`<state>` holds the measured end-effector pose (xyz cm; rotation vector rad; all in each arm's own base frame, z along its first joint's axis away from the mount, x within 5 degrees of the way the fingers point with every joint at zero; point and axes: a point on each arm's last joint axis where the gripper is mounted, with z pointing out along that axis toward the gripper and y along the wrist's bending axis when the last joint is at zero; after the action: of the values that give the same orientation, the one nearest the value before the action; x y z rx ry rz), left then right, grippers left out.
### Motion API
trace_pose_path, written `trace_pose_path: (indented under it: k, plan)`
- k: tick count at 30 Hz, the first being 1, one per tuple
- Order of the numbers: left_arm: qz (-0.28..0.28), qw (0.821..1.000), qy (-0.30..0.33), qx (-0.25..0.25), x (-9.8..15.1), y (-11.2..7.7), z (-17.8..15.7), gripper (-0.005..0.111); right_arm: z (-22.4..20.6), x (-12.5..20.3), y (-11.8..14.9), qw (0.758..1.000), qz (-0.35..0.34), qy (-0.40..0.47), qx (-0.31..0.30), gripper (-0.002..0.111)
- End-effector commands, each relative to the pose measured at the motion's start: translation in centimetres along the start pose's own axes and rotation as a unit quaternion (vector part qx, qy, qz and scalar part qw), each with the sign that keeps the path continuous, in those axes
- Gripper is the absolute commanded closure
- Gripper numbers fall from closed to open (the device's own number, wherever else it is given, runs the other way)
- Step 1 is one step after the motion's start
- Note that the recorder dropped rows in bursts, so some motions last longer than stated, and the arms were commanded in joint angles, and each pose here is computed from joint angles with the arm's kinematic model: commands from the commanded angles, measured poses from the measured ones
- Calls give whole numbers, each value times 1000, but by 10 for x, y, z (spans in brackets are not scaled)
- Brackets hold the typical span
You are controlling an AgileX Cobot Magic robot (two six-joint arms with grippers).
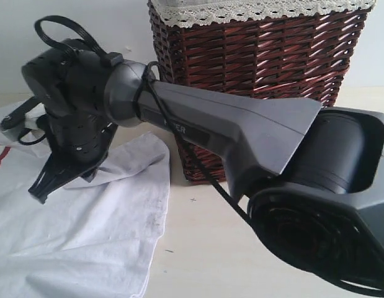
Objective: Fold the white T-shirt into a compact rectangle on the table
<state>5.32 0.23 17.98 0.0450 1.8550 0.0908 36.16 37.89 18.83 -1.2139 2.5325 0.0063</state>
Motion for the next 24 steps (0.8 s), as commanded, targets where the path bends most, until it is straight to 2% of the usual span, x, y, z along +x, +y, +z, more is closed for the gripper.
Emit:
trace_pose_path:
  k: [1,5,14,16,19,21,24]
  plan:
    - [-1,1000,-7,2,-1,0,0,107,-13,5,26,998,-37,12,-52,108]
    - [-1,1000,-7,2,-1,0,0,107,-13,15,45,995,-54,33,-75,108]
    - [-1,1000,-7,2,-1,0,0,107,-28,50,56,995,-41,39,-79,108]
    - [-1,1000,-7,2,-1,0,0,107,-30,65,69,994,-51,50,-86,108]
    - [-1,1000,-7,2,-1,0,0,107,-25,100,107,989,-93,64,-97,108]
    - [-1,1000,-7,2,-1,0,0,107,-16,114,121,987,-104,67,-100,108]
    - [-1,1000,-7,2,-1,0,0,107,-1,122,124,989,-88,66,-98,108]
